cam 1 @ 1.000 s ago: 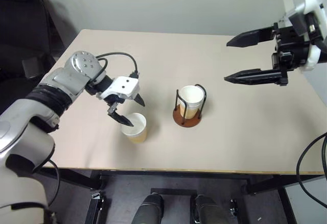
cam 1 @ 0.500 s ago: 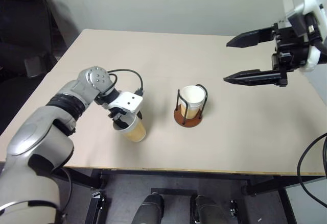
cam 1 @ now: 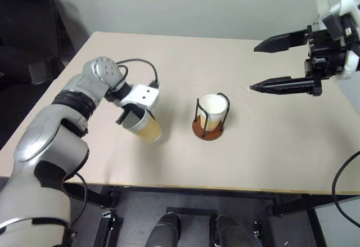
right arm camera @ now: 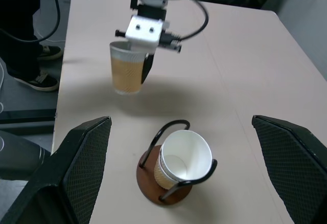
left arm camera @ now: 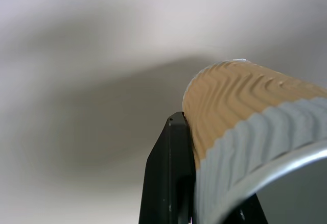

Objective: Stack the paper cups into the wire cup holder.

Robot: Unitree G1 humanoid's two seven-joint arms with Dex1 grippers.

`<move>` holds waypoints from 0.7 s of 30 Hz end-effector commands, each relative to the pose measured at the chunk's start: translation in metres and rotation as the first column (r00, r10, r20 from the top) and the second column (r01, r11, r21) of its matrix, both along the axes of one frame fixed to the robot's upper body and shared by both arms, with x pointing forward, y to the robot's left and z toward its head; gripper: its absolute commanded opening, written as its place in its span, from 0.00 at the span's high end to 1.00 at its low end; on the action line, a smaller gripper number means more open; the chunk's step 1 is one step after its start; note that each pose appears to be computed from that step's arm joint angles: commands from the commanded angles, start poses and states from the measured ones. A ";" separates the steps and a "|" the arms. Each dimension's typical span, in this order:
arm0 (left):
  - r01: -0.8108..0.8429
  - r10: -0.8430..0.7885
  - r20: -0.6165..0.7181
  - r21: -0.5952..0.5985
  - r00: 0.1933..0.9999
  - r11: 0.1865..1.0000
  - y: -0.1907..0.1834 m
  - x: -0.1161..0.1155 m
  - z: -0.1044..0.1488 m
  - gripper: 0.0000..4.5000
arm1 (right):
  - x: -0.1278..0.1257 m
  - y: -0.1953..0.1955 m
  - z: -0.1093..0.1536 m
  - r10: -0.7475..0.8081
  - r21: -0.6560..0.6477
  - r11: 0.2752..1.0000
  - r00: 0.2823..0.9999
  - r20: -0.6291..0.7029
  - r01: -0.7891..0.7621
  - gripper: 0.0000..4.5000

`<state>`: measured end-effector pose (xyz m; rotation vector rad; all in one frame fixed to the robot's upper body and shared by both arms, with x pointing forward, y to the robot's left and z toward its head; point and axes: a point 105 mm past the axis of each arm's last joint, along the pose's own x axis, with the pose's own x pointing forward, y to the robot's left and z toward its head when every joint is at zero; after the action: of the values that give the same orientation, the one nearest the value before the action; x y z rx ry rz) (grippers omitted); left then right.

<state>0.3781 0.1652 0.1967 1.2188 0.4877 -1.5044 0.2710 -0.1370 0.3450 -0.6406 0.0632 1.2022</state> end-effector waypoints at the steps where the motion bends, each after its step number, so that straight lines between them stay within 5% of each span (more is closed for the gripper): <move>1: -0.008 0.009 0.036 -0.007 0.999 1.000 0.000 0.003 0.021 1.00 | -0.007 -0.007 0.014 -0.007 0.016 1.000 0.998 0.056 0.007 0.00; 11: 0.001 0.012 0.130 -0.097 0.991 0.995 -0.029 0.013 0.066 1.00 | -0.002 -0.029 0.022 -0.086 0.010 0.996 0.993 0.077 0.086 0.00; 21: 0.129 -0.089 0.235 -0.164 0.968 0.978 -0.098 0.011 0.108 1.00 | 0.000 -0.050 0.030 -0.161 -0.002 0.987 0.982 0.095 0.161 0.00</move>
<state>0.3908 0.0726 0.2888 1.2608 0.1771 -1.4651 0.2782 -0.1822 0.3612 -0.6468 0.0889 1.0491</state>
